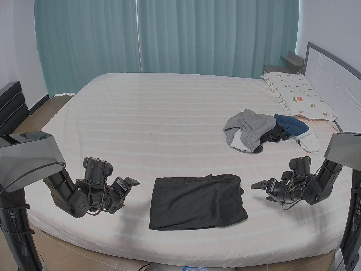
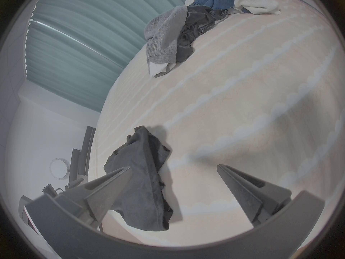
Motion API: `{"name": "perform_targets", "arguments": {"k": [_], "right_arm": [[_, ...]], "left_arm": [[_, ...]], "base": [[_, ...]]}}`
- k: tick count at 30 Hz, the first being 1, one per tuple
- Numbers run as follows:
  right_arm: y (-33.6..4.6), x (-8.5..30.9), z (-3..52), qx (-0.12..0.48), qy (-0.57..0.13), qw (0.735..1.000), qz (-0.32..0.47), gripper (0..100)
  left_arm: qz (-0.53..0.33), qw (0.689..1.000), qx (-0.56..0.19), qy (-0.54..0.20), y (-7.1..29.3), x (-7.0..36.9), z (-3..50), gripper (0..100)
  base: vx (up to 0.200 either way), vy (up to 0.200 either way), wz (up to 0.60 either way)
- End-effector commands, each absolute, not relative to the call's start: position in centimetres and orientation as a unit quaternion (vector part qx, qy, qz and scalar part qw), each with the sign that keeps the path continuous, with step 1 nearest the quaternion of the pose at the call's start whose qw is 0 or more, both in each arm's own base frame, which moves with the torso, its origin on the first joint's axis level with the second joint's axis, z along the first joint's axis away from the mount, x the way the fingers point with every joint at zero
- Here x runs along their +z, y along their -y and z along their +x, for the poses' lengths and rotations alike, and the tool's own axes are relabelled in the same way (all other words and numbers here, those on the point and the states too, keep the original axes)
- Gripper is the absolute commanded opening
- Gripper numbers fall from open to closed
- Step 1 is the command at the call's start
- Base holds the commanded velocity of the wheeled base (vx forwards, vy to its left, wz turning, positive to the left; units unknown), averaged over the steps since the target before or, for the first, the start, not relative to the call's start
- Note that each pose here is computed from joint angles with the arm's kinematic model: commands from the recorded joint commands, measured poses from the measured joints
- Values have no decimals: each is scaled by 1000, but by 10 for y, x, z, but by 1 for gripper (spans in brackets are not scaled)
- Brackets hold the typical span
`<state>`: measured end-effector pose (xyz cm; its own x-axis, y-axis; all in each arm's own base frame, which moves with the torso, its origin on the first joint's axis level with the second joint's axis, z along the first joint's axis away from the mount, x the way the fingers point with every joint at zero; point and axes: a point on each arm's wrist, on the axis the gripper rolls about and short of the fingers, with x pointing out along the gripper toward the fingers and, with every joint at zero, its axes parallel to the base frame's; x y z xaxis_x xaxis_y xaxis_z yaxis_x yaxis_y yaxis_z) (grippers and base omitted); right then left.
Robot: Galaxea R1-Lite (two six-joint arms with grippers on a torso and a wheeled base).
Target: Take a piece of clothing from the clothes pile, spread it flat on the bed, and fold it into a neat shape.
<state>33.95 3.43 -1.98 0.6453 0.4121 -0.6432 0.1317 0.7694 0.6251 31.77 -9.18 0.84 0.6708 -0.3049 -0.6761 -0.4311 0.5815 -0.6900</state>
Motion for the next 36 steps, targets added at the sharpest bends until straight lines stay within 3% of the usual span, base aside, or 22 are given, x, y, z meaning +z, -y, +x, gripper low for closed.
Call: {"name": "perform_targets", "arguments": {"k": [1,16,24,29,36], "right_arm": [[-43,-20,328,95,-416,844,324,100],[-63,-26,315,127,-404,852,308,100],[-72,-30,304,135,-409,852,299,100],[-84,-43,299,141,-385,867,283,100],[-91,-46,296,153,-378,870,279,100]], "left_arm": [[-452,795,43,-402,94,7,318,100],[-446,816,56,-362,104,2,350,100],[-442,828,21,-344,117,8,374,100],[-369,851,9,-375,147,-13,390,100],[-323,868,-4,-377,154,-28,400,100]], "base": [[0,0,0],[0,0,0],[50,0,0],[40,0,0],[0,0,0]]}}
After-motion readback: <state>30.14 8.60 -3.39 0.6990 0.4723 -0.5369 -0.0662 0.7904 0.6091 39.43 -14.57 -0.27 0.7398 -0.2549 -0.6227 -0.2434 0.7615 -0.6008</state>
